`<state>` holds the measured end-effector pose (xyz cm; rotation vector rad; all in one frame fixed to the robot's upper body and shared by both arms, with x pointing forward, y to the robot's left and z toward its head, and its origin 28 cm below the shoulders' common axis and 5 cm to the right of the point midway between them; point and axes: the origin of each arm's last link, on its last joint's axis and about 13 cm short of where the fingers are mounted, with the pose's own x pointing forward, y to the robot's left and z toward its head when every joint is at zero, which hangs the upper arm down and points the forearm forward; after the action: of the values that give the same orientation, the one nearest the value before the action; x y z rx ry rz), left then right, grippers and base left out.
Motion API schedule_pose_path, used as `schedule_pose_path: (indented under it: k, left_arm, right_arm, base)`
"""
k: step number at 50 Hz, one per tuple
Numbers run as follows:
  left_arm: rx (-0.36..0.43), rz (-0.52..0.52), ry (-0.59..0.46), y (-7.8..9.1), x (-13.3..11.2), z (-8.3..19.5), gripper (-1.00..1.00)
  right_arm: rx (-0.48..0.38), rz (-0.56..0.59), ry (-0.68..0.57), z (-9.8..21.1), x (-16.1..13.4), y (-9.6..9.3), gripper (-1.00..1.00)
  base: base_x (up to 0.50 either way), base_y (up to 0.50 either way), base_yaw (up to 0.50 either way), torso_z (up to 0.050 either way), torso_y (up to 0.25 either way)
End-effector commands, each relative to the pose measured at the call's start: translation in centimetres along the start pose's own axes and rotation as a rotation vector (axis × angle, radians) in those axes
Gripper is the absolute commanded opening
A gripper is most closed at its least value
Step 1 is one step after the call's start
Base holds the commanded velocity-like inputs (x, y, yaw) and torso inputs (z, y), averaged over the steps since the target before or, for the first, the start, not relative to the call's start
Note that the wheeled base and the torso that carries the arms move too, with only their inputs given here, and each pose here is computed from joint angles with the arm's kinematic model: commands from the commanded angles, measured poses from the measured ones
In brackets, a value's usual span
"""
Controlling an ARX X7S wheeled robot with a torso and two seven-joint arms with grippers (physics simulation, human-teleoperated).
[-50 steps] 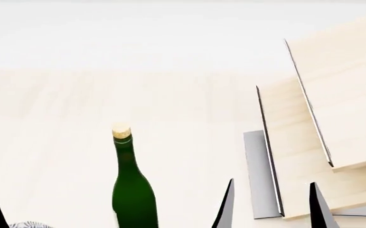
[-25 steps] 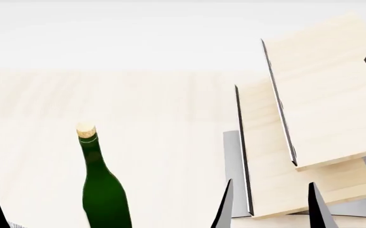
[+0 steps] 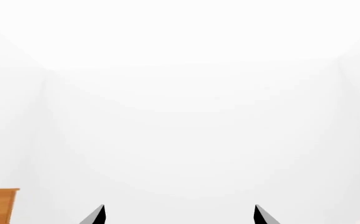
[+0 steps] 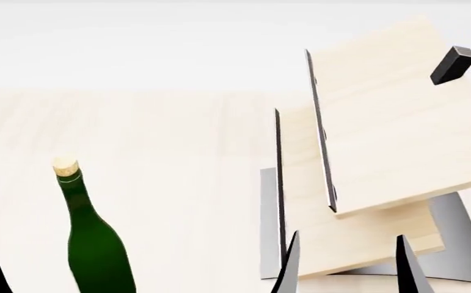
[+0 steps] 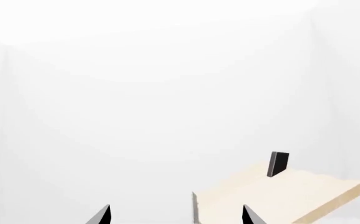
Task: Put the wine bottle on the wine rack.
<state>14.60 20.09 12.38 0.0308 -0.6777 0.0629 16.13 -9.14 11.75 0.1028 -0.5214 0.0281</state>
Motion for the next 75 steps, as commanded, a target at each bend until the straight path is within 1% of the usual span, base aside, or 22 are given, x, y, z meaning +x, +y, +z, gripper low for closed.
schedule_pose_path:
  k: [1, 21, 28, 34, 41, 45, 50, 51, 52, 54, 55, 59, 60, 64, 65, 67, 68, 69, 72, 74, 75]
  left_arm:
    - [0.000, 0.001, 0.000, 0.0, 0.0, 0.0, 1.00]
    - [-0.001, 0.002, 0.000, 0.0, 0.0, 0.0, 1.00]
    - [-0.001, 0.002, 0.000, 0.0, 0.0, 0.0, 1.00]
    - [0.000, -0.003, -0.001, -0.1, 0.0, 0.0, 1.00]
    - [-0.001, -0.006, 0.001, -0.1, 0.0, -0.1, 1.00]
    - [0.001, -0.003, 0.000, -0.1, 0.0, 0.0, 1.00]
    - [0.002, 0.000, -0.002, 0.0, 0.1, 0.0, 1.00]
    - [0.003, 0.001, -0.003, 0.0, 0.0, 0.0, 1.00]
    - [0.002, 0.001, -0.004, 0.0, 0.1, 0.1, 1.00]
    - [0.003, 0.002, -0.005, 0.0, 0.1, 0.1, 1.00]
    - [0.002, 0.003, -0.004, 0.0, 0.1, 0.1, 1.00]
    - [0.002, 0.004, -0.005, 0.1, 0.1, 0.1, 1.00]
    - [0.002, 0.004, -0.005, 0.1, 0.1, 0.1, 1.00]
    - [0.002, 0.009, -0.008, 0.2, 0.1, 0.1, 1.00]
    - [0.002, 0.009, -0.008, 0.2, 0.1, 0.1, 1.00]
    - [0.002, 0.008, -0.008, 0.2, 0.1, 0.2, 1.00]
    - [0.003, 0.008, -0.009, 0.2, 0.1, 0.3, 1.00]
    - [0.003, 0.010, -0.010, 0.2, 0.1, 0.3, 1.00]
    - [0.003, 0.012, -0.010, 0.3, 0.2, 0.3, 1.00]
    - [0.003, 0.013, -0.010, 0.3, 0.2, 0.2, 1.00]
    - [0.002, 0.013, -0.009, 0.3, 0.2, 0.2, 1.00]
  right_arm:
    - [0.000, -0.001, 0.001, 0.0, 0.0, 0.0, 1.00]
    - [-0.007, 0.010, 0.010, -0.2, 0.0, 0.1, 1.00]
    - [-0.042, 0.021, 0.007, -0.3, -0.1, 0.2, 1.00]
    - [-0.023, 0.011, -0.025, 0.7, 0.2, 0.4, 1.00]
    - [-0.028, 0.035, -0.078, 2.4, 1.8, 1.4, 1.00]
    - [-0.048, 0.053, -0.110, 3.3, 3.3, 1.9, 1.00]
    - [-0.078, 0.078, -0.096, 3.3, 5.2, 2.4, 1.00]
    - [-0.075, 0.089, -0.060, 3.5, 5.8, 2.5, 1.00]
    - [-0.082, 0.098, -0.068, 3.6, 6.0, 2.6, 1.00]
    - [-0.096, 0.116, -0.062, 4.1, 6.6, 2.8, 1.00]
    - [-0.125, 0.130, -0.066, 4.3, 6.9, 2.8, 1.00]
    - [-0.189, 0.125, -0.106, 4.8, 8.2, 3.1, 1.00]
    - [-0.188, 0.133, -0.111, 4.8, 8.3, 3.1, 1.00]
    - [-0.235, 0.159, -0.114, 5.0, 9.1, 3.3, 1.00]
    - [-0.233, 0.158, -0.117, 5.0, 9.2, 3.3, 1.00]
    - [-0.238, 0.219, -0.093, 4.8, 9.6, 3.4, 1.00]
    - [-0.238, 0.227, -0.092, 4.7, 9.7, 3.4, 1.00]
    - [-0.191, 0.238, -0.068, 4.8, 10.2, 3.4, 1.00]
    - [-0.186, 0.252, -0.033, 5.0, 10.9, 3.4, 1.00]
    - [-0.174, 0.293, -0.006, 5.1, 11.4, 3.4, 1.00]
    - [-0.188, 0.335, 0.008, 5.1, 11.5, 3.5, 1.00]
  base:
    - [0.00, -0.14, 0.00, 0.000, 0.000]
    - [0.00, -0.08, 0.00, 0.000, 0.000]
    - [0.00, 0.00, 0.00, 0.000, 0.000]
    - [0.00, 0.00, 0.00, 0.000, 0.000]
    - [0.00, 0.00, 0.00, 0.000, 0.000]
    - [0.00, 0.00, 0.00, 0.000, 0.000]
    - [0.00, 0.00, 0.00, 0.000, 0.000]
    - [0.00, 0.00, 0.00, 0.000, 0.000]
    - [0.00, 0.00, 0.00, 0.000, 0.000]
    - [0.00, 0.00, 0.00, 0.000, 0.000]
    - [0.00, 0.00, 0.00, 0.000, 0.000]
    - [0.00, 0.00, 0.00, 0.000, 0.000]
    - [0.00, 0.00, 0.00, 0.000, 0.000]
    - [0.00, 0.00, 0.00, 0.000, 0.000]
    - [0.00, 0.00, 0.00, 0.000, 0.000]
    - [0.00, 0.00, 0.00, 0.000, 0.000]
    - [0.00, 0.00, 0.00, 0.000, 0.000]
    - [0.00, 0.00, 0.00, 0.000, 0.000]
    - [0.00, 0.00, 0.00, 0.000, 0.000]
    - [0.00, 0.00, 0.00, 0.000, 0.000]
    - [0.00, 0.00, 0.00, 0.000, 0.000]
